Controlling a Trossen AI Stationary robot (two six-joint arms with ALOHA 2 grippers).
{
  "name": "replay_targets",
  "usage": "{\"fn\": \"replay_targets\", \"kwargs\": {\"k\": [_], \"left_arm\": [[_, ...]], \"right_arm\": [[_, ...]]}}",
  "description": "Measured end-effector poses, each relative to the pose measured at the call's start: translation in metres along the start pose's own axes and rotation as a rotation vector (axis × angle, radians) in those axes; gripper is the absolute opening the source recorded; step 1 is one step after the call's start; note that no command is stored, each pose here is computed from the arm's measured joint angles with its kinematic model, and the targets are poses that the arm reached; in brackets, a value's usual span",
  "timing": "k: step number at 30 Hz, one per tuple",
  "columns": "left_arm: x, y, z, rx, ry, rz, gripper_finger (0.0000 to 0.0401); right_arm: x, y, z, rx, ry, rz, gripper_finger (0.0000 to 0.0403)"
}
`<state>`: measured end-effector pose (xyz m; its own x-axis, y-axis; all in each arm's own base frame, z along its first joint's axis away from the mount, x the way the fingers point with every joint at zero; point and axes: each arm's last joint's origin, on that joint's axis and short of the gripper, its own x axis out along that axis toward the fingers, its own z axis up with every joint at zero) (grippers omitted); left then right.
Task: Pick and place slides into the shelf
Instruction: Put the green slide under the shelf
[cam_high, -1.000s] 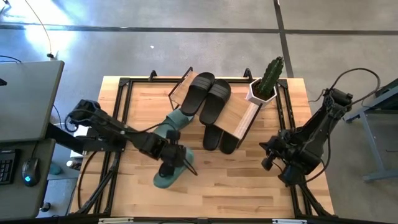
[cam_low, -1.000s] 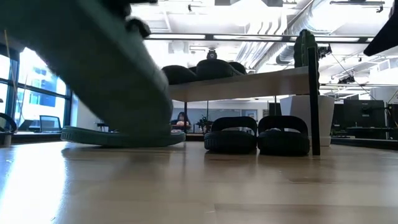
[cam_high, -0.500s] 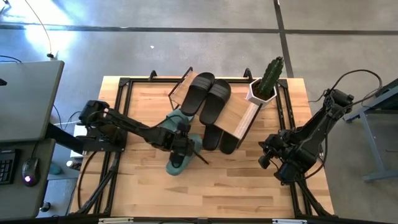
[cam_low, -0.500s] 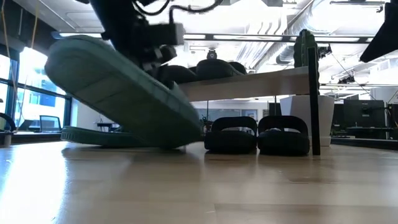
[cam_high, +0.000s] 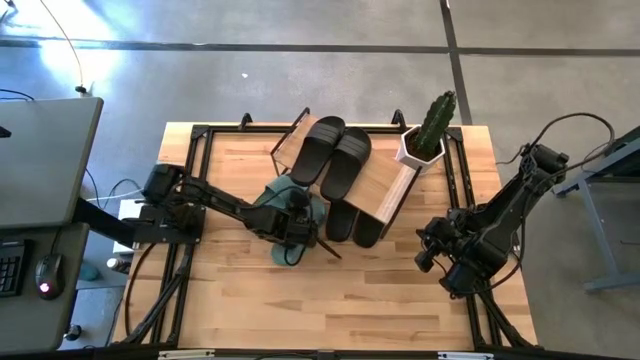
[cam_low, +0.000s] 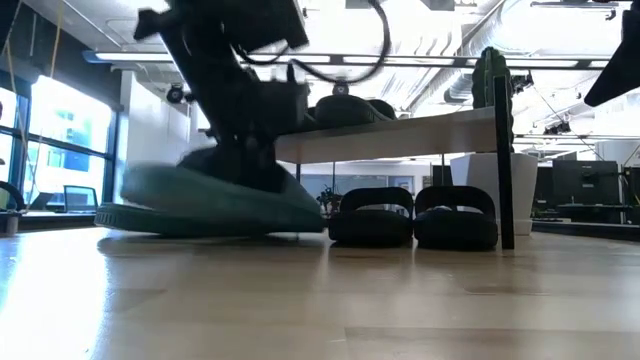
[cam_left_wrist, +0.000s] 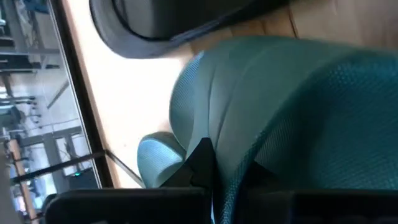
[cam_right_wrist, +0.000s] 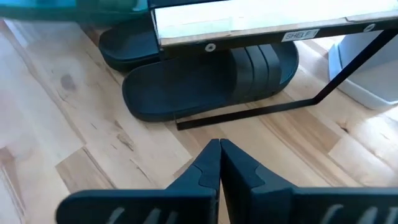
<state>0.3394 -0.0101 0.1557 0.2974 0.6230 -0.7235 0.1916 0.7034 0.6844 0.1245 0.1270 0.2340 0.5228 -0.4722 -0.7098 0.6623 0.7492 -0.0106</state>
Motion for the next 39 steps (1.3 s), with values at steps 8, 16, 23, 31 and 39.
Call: {"fn": "replay_targets", "kwargs": {"k": [8,16,23,31,39], "left_arm": [[0.013,-0.007,0.008,0.063,-0.006,0.058,0.0000],[0.021,-0.007,0.008,0.083,0.012,0.076,0.0000],[0.033,0.004,0.001,0.069,0.057,0.079,0.0000],[0.034,0.005,0.001,0.078,0.052,0.057,0.0015],[0.033,0.004,0.000,0.089,0.058,0.062,0.0075]], "right_arm": [[0.001,0.002,-0.001,-0.002,0.005,-0.004,0.0000],[0.002,0.003,-0.002,0.007,0.012,-0.003,0.0000],[0.002,0.003,-0.002,0.006,0.012,-0.004,0.0000],[0.002,0.003,-0.002,0.007,0.012,-0.003,0.0000],[0.002,0.003,-0.002,0.005,0.012,-0.005,0.0000]]}}
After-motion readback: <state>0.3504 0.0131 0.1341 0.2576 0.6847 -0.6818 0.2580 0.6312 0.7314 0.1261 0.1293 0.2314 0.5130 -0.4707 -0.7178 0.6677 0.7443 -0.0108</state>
